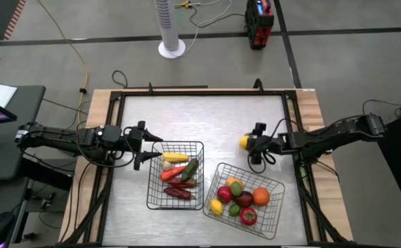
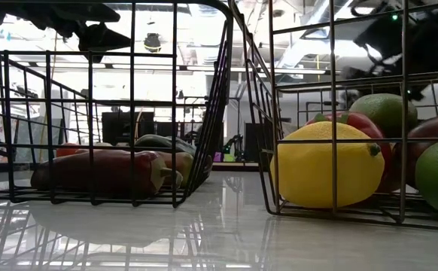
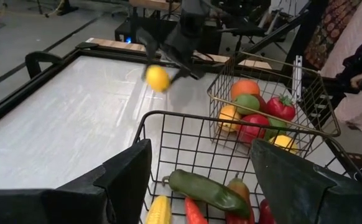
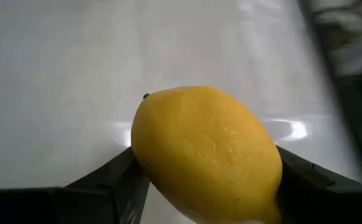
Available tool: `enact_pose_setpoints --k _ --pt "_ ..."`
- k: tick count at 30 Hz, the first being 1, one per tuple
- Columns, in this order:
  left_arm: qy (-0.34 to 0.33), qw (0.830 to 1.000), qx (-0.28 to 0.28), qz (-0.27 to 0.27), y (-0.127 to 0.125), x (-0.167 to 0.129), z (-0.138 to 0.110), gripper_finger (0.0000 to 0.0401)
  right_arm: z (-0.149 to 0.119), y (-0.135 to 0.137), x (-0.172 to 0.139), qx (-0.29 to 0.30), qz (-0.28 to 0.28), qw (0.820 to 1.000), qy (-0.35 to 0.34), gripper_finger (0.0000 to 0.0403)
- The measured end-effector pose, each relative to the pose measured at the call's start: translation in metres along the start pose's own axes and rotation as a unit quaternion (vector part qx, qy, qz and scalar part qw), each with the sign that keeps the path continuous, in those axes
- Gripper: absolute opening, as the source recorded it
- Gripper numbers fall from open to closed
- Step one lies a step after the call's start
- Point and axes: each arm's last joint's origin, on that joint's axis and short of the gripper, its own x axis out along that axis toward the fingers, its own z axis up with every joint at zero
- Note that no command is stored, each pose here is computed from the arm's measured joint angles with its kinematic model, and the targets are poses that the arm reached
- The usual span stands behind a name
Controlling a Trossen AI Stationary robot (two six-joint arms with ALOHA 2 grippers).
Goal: Sort produce into baskets
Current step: Put the lemon into the right wire basket
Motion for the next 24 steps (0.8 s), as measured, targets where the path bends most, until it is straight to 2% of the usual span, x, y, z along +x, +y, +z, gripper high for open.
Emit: enact_pose_setpoints --k 6,8,11,13,14,16,18,20,22,24 --pt "-0.001 1.000 -0.002 0.009 0.001 0.000 0.000 0.0263 0.027 -0.021 -0.013 -0.010 -0.143 0.990 -0.015 0.0286" --pt "-0.001 1.000 0.001 0.013 0.001 0.000 0.000 0.0263 0.042 -0.028 -0.021 -0.010 -0.160 0.986 -0.034 0.0286" --pt "-0.001 1.000 0.001 0.014 0.001 0.000 0.000 0.0263 0.068 -0.037 -0.039 0.017 -0.156 0.984 -0.088 0.0286" --pt "-0.001 1.000 0.001 0.014 0.001 0.000 0.000 0.0263 0.086 -0.042 -0.056 0.047 -0.112 0.982 -0.145 0.0286" --pt "-0.001 1.000 0.001 0.013 0.001 0.000 0.000 0.0263 0.094 -0.044 -0.064 0.058 -0.071 0.980 -0.174 0.0286" --pt "0.000 1.000 -0.002 0.014 0.001 0.000 0.000 0.0263 0.106 -0.044 -0.079 0.065 0.048 0.971 -0.226 0.0286" --pt "0.000 1.000 -0.002 0.014 0.001 0.000 0.000 0.0263 0.111 -0.040 -0.089 0.068 0.185 0.946 -0.256 0.0286" --pt "0.000 1.000 0.002 0.014 0.001 0.000 0.000 0.0263 0.112 -0.036 -0.093 0.081 0.287 0.918 -0.260 0.0286" --pt "0.000 1.000 0.008 0.014 0.001 0.000 0.000 0.0263 0.111 -0.032 -0.091 0.104 0.332 0.907 -0.237 0.0286" --pt "0.000 1.000 0.013 0.014 0.001 0.000 0.000 0.0263 0.109 -0.026 -0.086 0.127 0.341 0.910 -0.201 0.0291"
